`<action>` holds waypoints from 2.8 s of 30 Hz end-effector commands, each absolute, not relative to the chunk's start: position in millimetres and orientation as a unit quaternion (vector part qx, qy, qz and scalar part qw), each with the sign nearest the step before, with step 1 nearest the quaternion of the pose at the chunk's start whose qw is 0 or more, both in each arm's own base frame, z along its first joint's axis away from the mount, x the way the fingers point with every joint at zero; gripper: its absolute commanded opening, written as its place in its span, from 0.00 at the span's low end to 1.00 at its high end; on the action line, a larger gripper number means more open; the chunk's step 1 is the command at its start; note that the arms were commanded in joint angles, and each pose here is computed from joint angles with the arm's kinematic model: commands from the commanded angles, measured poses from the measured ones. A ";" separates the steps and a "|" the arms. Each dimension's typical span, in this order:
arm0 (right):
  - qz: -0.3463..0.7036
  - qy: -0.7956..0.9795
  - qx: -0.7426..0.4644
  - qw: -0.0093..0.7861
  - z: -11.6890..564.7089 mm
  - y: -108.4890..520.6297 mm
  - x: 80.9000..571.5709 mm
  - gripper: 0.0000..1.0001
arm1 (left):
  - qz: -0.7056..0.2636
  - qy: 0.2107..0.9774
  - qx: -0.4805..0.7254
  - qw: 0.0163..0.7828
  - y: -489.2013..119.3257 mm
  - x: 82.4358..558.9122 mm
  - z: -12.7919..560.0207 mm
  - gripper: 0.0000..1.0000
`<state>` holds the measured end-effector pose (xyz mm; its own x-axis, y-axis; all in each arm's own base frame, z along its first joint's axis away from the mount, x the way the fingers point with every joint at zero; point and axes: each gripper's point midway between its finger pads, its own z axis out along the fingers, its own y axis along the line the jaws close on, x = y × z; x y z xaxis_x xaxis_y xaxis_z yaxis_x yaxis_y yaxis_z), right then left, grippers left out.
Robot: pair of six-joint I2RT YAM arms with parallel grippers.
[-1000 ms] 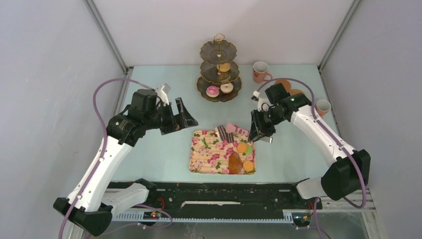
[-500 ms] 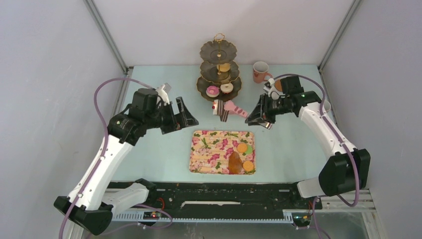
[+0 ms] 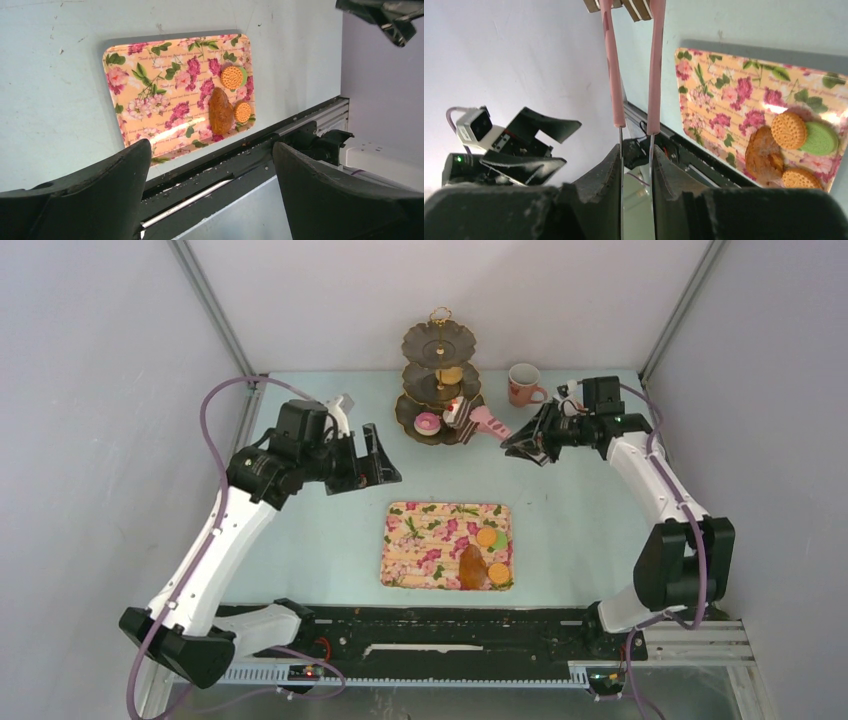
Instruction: Serve the afternoon tea
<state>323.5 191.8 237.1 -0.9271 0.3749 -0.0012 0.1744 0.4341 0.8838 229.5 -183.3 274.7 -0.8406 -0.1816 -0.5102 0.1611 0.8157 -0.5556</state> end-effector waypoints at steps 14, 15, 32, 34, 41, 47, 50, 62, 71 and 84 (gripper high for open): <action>0.416 0.873 0.190 0.169 266.6 180.8 413.5 0.00 | -0.285 0.916 0.037 0.280 -184.4 254.9 273.3 0.98; 0.413 0.875 0.190 0.168 266.2 182.5 416.4 0.00 | -0.286 0.916 0.036 0.278 -184.2 256.1 272.6 0.98; 0.390 0.884 0.178 0.185 277.9 202.7 453.0 0.00 | -0.293 0.915 0.027 0.277 -181.4 268.5 268.8 0.98; 0.390 0.885 0.176 0.184 276.3 204.8 455.4 0.00 | -0.293 0.915 0.025 0.277 -180.4 268.7 268.1 0.98; 0.382 0.892 0.163 0.178 270.0 209.2 452.9 0.01 | -0.291 0.915 0.019 0.278 -176.7 269.1 267.5 0.98; 0.364 0.905 0.135 0.171 263.8 205.0 441.7 0.01 | -0.291 0.915 0.018 0.279 -175.6 270.3 268.3 0.98; 0.360 0.909 0.125 0.170 263.7 204.1 437.6 0.01 | -0.292 0.915 0.018 0.279 -175.7 270.8 268.5 0.98; 0.361 0.914 0.087 0.163 265.0 227.7 438.6 0.04 | -0.294 0.914 0.019 0.278 -175.9 270.1 270.7 0.98; 0.345 0.921 0.081 0.161 259.0 226.8 434.9 0.11 | -0.290 0.915 0.019 0.279 -172.8 269.0 269.0 0.98; 0.368 0.910 0.083 0.171 265.9 229.5 445.2 0.34 | -0.291 0.916 0.018 0.275 -173.5 271.1 266.7 0.98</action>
<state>434.1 225.3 242.5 -0.9435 0.2725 -0.1885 0.0854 0.7496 0.6564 266.8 -172.4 253.8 -0.8693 -0.1437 -0.4730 0.1443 0.8414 -0.5208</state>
